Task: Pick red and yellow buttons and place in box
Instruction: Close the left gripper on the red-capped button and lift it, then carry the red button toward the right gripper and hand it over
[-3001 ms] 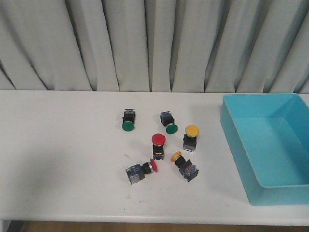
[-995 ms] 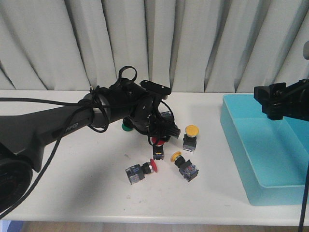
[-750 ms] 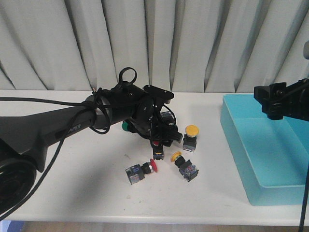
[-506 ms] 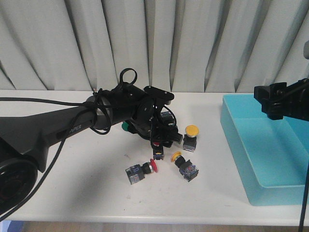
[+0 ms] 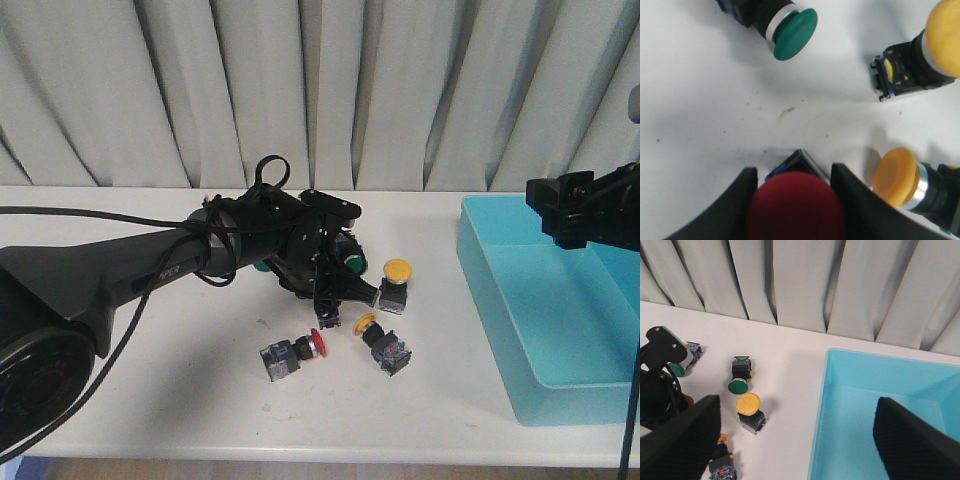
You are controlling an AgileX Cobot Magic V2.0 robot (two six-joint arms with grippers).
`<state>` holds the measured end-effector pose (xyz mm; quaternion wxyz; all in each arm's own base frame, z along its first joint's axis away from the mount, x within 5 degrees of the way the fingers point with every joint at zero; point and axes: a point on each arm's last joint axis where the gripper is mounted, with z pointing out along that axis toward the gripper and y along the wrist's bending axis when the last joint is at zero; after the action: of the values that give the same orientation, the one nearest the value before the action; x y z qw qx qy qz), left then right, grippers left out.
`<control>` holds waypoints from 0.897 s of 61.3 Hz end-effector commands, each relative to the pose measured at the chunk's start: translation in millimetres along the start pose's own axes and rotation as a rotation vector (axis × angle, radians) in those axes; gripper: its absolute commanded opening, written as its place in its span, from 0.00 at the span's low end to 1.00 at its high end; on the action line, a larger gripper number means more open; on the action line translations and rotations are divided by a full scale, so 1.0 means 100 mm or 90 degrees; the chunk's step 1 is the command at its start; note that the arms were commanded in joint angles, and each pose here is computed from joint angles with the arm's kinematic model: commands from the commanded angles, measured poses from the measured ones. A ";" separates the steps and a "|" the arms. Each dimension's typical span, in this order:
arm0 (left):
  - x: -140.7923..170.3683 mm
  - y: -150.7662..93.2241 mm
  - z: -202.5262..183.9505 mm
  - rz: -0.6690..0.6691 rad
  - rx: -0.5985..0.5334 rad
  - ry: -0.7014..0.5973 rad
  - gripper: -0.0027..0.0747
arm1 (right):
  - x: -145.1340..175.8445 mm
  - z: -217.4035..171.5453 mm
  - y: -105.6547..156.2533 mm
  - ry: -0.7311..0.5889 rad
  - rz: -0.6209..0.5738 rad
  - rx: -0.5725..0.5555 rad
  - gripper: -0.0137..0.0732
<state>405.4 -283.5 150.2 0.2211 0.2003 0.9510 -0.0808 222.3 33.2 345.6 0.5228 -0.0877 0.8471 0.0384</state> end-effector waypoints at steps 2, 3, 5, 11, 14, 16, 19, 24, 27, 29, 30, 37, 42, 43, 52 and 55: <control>-0.30 -0.06 -0.49 -0.003 0.023 -0.102 0.05 | -0.13 -0.05 0.00 -0.048 -0.022 0.003 0.84; -0.31 -0.06 -0.52 -0.003 0.023 -0.104 0.03 | -0.13 -0.04 0.00 -0.048 -0.026 0.004 0.84; -0.33 -0.07 -0.57 0.001 0.021 -0.106 0.02 | -0.10 -0.02 0.00 -0.045 -0.031 0.004 0.84; -0.43 -0.07 -0.83 0.004 0.015 -0.111 0.02 | -0.02 0.07 0.03 -0.047 -0.059 0.000 0.84; -0.47 -0.07 -1.00 0.003 0.014 -0.116 0.02 | 0.02 0.13 0.10 -0.052 -0.089 -0.013 0.84; -0.49 -0.07 -1.12 0.002 0.015 -0.118 0.02 | 0.05 0.16 0.15 -0.054 -0.115 -0.024 0.84; -0.52 -0.07 -1.27 0.001 0.017 -0.128 0.02 | 0.08 0.21 0.25 -0.061 -0.165 -0.043 0.84; -0.56 -0.08 -1.54 -0.005 0.025 -0.141 0.02 | 0.15 0.29 0.44 -0.061 -0.246 -0.085 0.84; -0.57 -0.09 -1.72 -0.011 0.036 -0.151 0.02 | 0.20 0.33 0.54 -0.060 -0.277 -0.107 0.84; -0.57 -0.09 -1.82 -0.016 0.045 -0.157 0.02 | 0.22 0.37 0.62 -0.058 -0.292 -0.123 0.84; -0.57 -0.10 -1.88 -0.019 0.052 -0.162 0.02 | 0.23 0.38 0.64 -0.055 -0.296 -0.129 0.84; -0.55 -0.14 -2.19 -0.041 0.100 -0.184 0.02 | 0.28 0.49 0.80 -0.055 -0.305 -0.156 0.84; -0.52 -0.21 -2.34 -0.066 0.157 -0.178 0.02 | 0.28 0.53 0.86 -0.072 -0.306 -0.162 0.84; -0.51 -0.22 -2.35 -0.069 0.167 -0.176 0.02 | 0.28 0.54 0.87 -0.076 -0.307 -0.162 0.84; -0.47 -0.34 -2.43 -0.103 0.263 -0.146 0.03 | 0.23 0.55 0.86 -0.106 -0.292 -0.153 0.84; -0.47 -0.38 -2.45 -0.117 0.294 -0.136 0.03 | 0.23 0.55 0.86 -0.109 -0.293 -0.153 0.84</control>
<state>349.5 -274.1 350.3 0.2363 0.1597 0.9235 -0.2566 240.8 123.7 276.9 0.5148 -0.3531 0.7807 0.0283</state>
